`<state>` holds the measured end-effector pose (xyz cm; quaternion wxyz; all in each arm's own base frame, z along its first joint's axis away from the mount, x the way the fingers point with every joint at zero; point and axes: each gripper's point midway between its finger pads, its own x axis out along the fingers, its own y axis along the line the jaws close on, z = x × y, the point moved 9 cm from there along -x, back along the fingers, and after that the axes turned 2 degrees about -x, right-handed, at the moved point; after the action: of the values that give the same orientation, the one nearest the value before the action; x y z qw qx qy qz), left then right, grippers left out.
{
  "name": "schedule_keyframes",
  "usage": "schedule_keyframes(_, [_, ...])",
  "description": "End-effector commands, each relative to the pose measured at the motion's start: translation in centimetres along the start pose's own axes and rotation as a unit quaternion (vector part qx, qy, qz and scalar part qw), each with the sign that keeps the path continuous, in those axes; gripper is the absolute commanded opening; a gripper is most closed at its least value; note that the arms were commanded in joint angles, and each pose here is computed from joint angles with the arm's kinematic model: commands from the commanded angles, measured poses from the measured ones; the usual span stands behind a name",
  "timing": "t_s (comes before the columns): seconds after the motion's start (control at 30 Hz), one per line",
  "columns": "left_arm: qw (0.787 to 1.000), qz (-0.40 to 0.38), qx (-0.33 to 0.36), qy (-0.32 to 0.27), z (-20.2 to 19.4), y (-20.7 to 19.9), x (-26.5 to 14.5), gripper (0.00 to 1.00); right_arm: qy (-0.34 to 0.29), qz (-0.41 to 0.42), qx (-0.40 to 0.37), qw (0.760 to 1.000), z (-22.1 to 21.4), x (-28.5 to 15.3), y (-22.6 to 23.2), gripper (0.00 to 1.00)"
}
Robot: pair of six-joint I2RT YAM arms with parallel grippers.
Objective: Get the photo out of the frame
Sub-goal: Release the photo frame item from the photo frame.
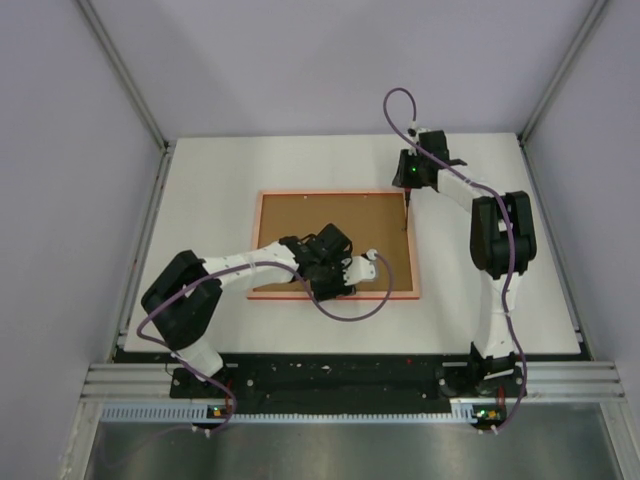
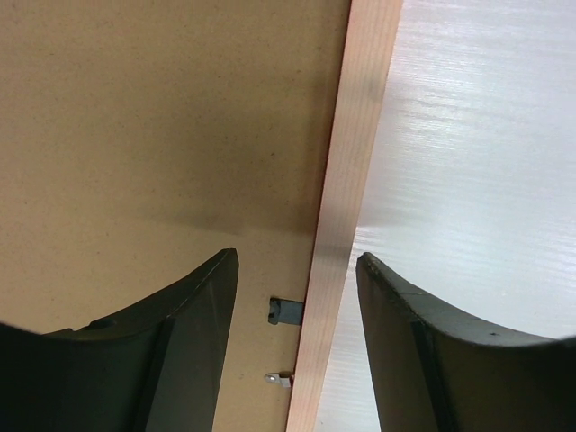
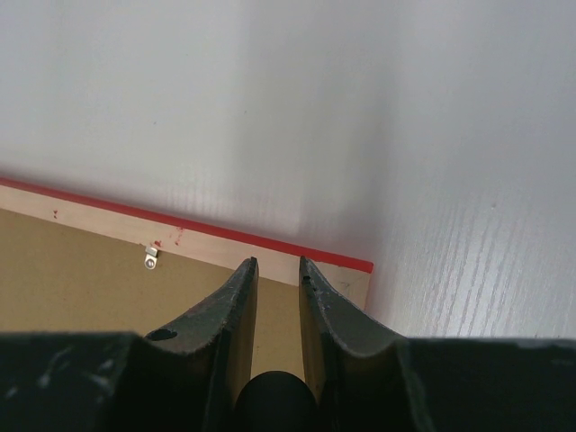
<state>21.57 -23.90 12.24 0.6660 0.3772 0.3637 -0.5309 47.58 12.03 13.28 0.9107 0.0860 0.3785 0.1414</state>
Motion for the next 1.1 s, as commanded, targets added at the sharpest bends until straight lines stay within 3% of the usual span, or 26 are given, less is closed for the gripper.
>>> schedule_keyframes(0.0, [0.999,-0.018,0.006,-0.026,0.5,-0.6,-0.3,0.61,-0.057,0.014,-0.011,0.998,3.9,-2.4,0.9,0.0])
schedule_keyframes(0.47, [1.0,0.008,-0.002,0.016,-0.2,-0.4,2.1,0.54,-0.052,0.016,-0.005,0.999,3.9,-1.3,1.0,0.0])
schedule_keyframes(0.6, [1.0,0.013,-0.006,0.017,-0.2,-0.3,2.3,0.47,-0.047,0.02,-0.006,0.999,3.6,-0.9,1.1,0.0])
schedule_keyframes(1.07, [1.0,0.01,-0.011,0.014,-0.3,-0.5,2.0,0.46,-0.033,0.004,-0.038,0.999,2.4,1.3,1.6,0.0])
